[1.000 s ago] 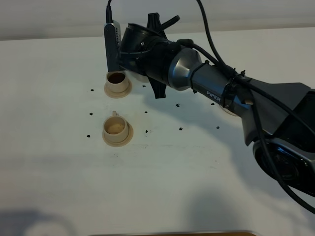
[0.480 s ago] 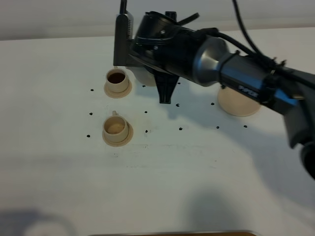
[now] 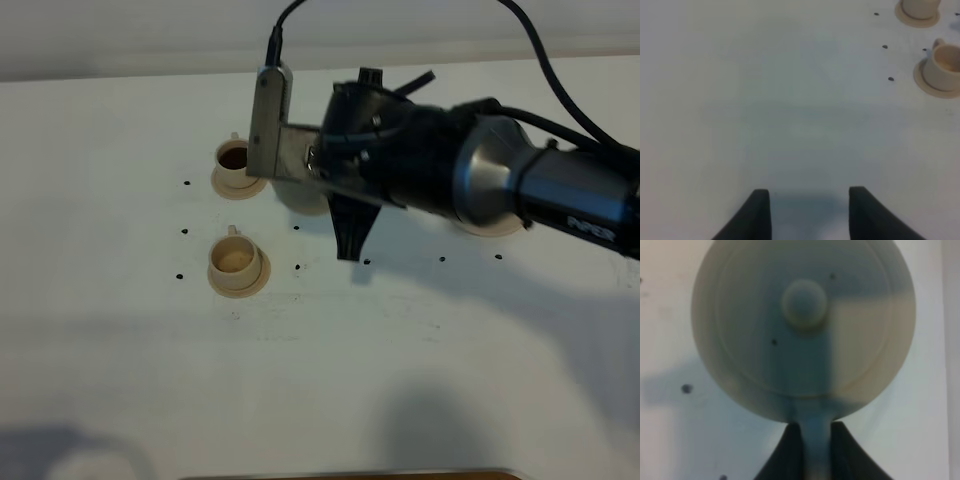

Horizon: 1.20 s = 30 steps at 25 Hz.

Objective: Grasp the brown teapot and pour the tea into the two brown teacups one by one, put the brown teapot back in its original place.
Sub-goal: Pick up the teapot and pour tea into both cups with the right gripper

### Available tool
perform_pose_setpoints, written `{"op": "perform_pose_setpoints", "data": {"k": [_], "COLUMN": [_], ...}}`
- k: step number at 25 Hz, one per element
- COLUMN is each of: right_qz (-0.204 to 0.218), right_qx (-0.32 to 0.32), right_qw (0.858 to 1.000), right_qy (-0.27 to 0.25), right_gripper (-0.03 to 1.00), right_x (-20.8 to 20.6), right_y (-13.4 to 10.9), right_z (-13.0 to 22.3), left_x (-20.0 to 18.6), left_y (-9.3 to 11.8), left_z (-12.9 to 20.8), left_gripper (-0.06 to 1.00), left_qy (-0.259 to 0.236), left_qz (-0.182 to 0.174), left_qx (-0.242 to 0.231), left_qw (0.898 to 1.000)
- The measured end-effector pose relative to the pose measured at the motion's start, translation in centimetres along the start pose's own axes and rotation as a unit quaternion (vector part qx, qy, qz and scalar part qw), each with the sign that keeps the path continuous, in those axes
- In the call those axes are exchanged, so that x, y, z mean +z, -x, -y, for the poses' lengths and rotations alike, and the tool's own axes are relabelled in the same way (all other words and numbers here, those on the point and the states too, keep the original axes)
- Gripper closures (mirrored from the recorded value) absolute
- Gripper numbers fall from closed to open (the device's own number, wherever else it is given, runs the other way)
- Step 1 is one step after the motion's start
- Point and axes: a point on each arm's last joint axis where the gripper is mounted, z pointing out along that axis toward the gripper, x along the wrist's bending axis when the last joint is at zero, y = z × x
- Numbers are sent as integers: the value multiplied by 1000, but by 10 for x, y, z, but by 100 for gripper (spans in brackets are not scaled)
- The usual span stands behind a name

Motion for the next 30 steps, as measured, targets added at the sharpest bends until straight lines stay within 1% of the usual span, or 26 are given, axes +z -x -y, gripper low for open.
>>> {"op": "perform_pose_setpoints", "data": {"k": [6,13,17,24,30], "right_qz": [2,25,35,61,69], "right_qx": [-6,-47,-65,-96,-128], "right_qw": [1000,998,997,992,989], "right_qy": [5,22,29,48,41], "right_gripper": [88,88,88,88,88], "right_x": [-2,1,5,3,15], "right_y": [-19,-36,-41,-41,-46], "right_z": [14,15,17,11,8], "left_x": [0,0,0,0,0], "left_y": [0,0,0,0,0], "left_z": [0,0,0,0,0], "left_gripper": [51,51,51,51,51], "left_qy": [0,0,0,0,0], "left_qz": [0,-1,-1,-1,-1], "left_qx": [0,0,0,0,0], "left_qw": [1000,1000,1000,1000,1000]}}
